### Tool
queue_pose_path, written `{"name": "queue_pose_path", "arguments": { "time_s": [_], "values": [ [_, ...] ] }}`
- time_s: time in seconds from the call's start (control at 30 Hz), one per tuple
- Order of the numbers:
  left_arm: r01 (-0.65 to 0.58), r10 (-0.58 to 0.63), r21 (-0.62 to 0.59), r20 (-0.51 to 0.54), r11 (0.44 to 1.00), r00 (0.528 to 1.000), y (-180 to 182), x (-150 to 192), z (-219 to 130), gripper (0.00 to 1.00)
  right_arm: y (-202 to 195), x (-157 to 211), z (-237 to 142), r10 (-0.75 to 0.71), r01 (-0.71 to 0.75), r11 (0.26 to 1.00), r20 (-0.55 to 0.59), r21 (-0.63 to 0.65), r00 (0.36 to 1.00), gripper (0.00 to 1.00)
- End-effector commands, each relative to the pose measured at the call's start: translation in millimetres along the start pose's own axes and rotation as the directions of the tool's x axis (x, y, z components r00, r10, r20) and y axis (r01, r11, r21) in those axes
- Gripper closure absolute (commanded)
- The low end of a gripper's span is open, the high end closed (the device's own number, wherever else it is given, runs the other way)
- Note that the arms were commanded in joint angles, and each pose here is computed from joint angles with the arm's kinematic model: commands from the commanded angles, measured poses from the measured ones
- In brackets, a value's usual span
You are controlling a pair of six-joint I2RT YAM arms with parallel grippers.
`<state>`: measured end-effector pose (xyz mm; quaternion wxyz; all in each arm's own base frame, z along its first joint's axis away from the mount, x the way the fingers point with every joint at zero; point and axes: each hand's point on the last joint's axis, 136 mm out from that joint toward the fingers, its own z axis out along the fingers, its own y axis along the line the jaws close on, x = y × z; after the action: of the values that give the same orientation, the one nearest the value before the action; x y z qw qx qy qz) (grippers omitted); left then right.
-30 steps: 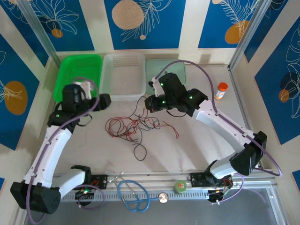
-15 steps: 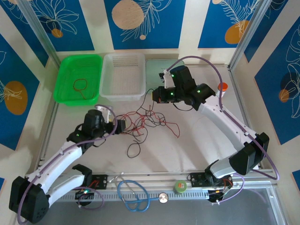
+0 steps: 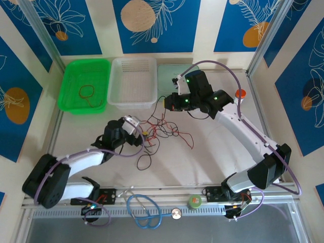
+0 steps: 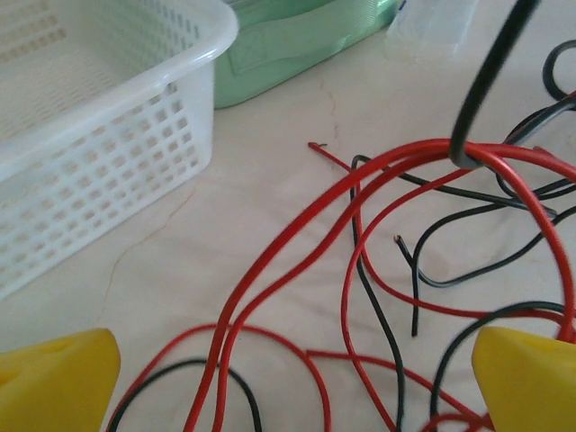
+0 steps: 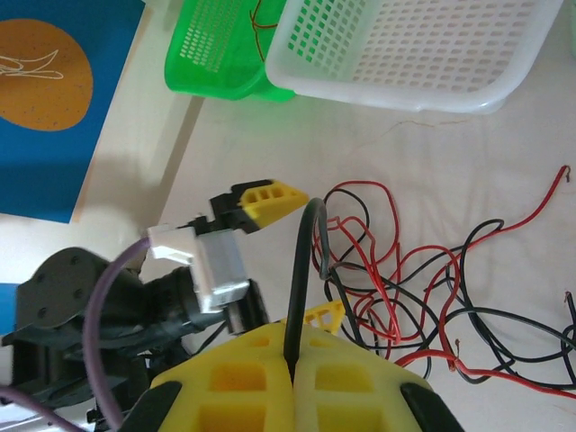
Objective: Untangle the cables
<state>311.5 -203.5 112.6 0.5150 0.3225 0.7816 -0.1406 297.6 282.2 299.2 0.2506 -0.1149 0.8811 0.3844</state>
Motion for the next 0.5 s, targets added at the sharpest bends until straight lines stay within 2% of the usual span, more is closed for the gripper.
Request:
{"name": "queue_pose_path", "arguments": {
  "time_s": [0.0, 0.13, 0.3, 0.33, 0.37, 0.4, 0.43, 0.47],
  "values": [
    [-0.121, 0.117, 0.017, 0.151, 0.992, 0.981, -3.0, -40.5, 13.2, 0.0, 18.7, -5.2, -20.3, -0.02, 0.022, 0.998, 0.037, -0.059, 0.999, 1.0],
    [-0.165, 0.154, 0.089, 0.115, 0.982, 0.981, -11.8, -35.8, 36.8, 0.0, 22.0, -3.9, -27.8, -0.025, 0.028, 0.997, 0.043, -0.069, 0.999, 1.0],
    [-0.144, 0.137, 0.057, 0.115, 0.988, 0.984, -3.6, -38.5, 55.1, 0.03, 22.5, -3.9, -37.3, -0.025, 0.03, 0.997, 0.064, -0.069, 0.998, 1.0],
    [-0.137, 0.13, 0.051, 0.113, 0.989, 0.985, -1.8, -39.9, 56.2, 0.1, 22.9, -4.1, -39.3, -0.026, 0.031, 0.997, 0.068, -0.071, 0.997, 1.0],
    [-0.134, 0.128, 0.058, 0.104, 0.989, 0.986, -2.4, -40.6, 56.9, 0.22, 21.5, -3.9, -39.7, -0.022, 0.027, 0.997, 0.069, -0.069, 0.997, 1.0],
    [-0.126, 0.12, 0.062, 0.089, 0.99, 0.989, -2.2, -40.8, 57.4, 0.47, 20.8, -4.5, -41.5, -0.021, 0.026, 0.997, 0.073, -0.067, 0.997, 1.0],
    [-0.107, 0.103, 0.06, 0.068, 0.992, 0.992, -0.7, -40.1, 58.0, 0.61, 20.7, -5.1, -43.5, -0.021, 0.026, 0.997, 0.078, -0.066, 0.997, 1.0],
    [-0.099, 0.096, 0.067, 0.051, 0.993, 0.994, -1.1, -38.9, 57.8, 0.67, 19.7, -5.8, -44.9, -0.019, 0.024, 0.998, 0.081, -0.064, 0.997, 1.0]
  ]
}}
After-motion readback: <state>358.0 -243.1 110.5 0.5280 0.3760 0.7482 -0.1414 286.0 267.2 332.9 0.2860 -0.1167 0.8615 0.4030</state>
